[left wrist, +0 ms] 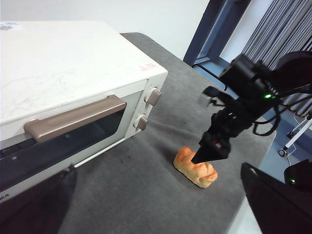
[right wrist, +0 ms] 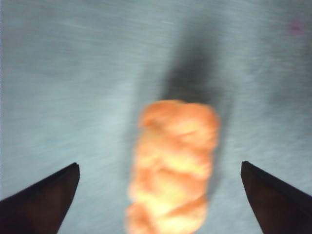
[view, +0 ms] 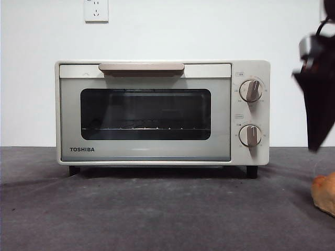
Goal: The left arm flap open the oven, the right arm pick bread and place it into oven, the left arm flap close the oven
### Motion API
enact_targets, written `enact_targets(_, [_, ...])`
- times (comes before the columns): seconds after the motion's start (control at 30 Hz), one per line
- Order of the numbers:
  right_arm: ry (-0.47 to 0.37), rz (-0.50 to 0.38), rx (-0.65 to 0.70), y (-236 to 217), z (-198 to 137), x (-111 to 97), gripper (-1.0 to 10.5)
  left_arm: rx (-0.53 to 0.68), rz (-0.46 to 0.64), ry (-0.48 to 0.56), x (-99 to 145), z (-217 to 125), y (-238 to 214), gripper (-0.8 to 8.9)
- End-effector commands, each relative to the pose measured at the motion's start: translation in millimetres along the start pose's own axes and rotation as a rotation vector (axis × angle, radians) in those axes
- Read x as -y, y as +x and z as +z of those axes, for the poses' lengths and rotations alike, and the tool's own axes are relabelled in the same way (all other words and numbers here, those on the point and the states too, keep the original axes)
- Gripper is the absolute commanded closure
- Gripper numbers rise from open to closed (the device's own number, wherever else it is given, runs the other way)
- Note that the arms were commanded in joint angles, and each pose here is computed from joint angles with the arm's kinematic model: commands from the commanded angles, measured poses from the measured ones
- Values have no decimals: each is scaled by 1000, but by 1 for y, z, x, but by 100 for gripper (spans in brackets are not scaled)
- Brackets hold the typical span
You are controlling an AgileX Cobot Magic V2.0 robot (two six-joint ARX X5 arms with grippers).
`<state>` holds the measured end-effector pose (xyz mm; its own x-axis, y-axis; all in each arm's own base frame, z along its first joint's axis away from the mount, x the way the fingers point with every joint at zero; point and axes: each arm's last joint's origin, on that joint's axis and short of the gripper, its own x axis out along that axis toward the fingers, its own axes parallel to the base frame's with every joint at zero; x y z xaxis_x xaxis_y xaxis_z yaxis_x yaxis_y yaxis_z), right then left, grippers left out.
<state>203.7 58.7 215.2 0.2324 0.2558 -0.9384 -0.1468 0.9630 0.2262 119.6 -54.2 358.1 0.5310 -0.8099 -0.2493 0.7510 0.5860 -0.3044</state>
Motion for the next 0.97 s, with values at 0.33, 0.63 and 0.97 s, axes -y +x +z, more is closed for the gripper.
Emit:
enact_targets(0.33, [36,-52,-159,43,10,4,458,-4,-4,12,1,4,0,227])
enact_targets(0.63, [8,-50,-184,54,11,-1,734,-5,-3,12,1,4,0,227])
enact_targets(0.97, [4,37,-141,29,5,-7,813,-100,110,-73,-11,-4,10,296])
